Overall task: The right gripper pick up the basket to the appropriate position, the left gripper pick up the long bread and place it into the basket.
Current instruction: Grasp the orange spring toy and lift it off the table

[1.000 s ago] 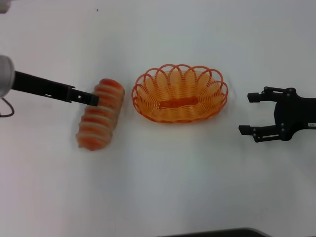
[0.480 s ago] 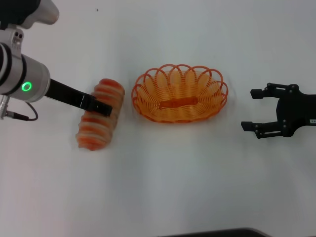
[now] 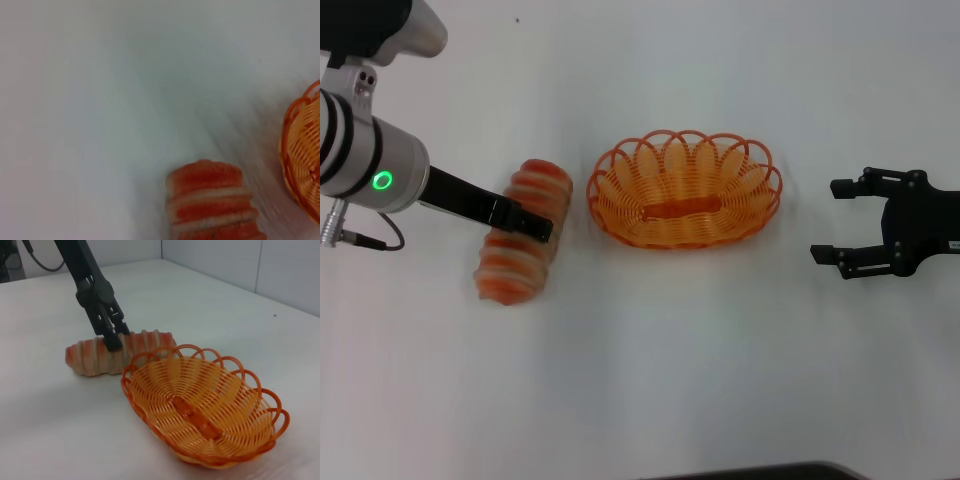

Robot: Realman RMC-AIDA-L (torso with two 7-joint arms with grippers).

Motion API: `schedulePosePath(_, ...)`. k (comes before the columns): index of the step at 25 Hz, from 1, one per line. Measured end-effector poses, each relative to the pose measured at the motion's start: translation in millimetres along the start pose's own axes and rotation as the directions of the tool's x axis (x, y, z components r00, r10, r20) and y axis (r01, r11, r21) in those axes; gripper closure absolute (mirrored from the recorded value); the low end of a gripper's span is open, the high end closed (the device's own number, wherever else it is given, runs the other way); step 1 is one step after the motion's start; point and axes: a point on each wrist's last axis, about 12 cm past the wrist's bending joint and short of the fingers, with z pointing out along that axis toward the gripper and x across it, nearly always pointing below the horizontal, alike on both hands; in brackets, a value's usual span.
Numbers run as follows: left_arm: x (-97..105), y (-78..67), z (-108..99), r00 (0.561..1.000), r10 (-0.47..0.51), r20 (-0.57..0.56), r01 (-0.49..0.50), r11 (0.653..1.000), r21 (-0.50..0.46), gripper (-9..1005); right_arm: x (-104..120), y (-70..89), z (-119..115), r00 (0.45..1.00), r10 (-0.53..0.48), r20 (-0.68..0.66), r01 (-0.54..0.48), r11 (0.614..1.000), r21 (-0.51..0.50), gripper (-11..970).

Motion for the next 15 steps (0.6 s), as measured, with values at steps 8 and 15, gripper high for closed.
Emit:
schedulePosePath(8, 2.8, -2.3, 2.7, 1.0, 0.003, -0.023, -0.003, 1.0, 0.009, 97, -0.7, -0.8, 0.6, 1.0, -0.004, -0.001, 0.004, 1.0, 0.001, 33)
schedulePosePath(15, 5.0, -3.2, 8.4, 0.998, -0.001, -0.057, 0.002, 1.0, 0.021, 107, -1.0, 0.2, 2.3, 1.0, -0.004, -0.004, 0.004, 1.0, -0.008, 34)
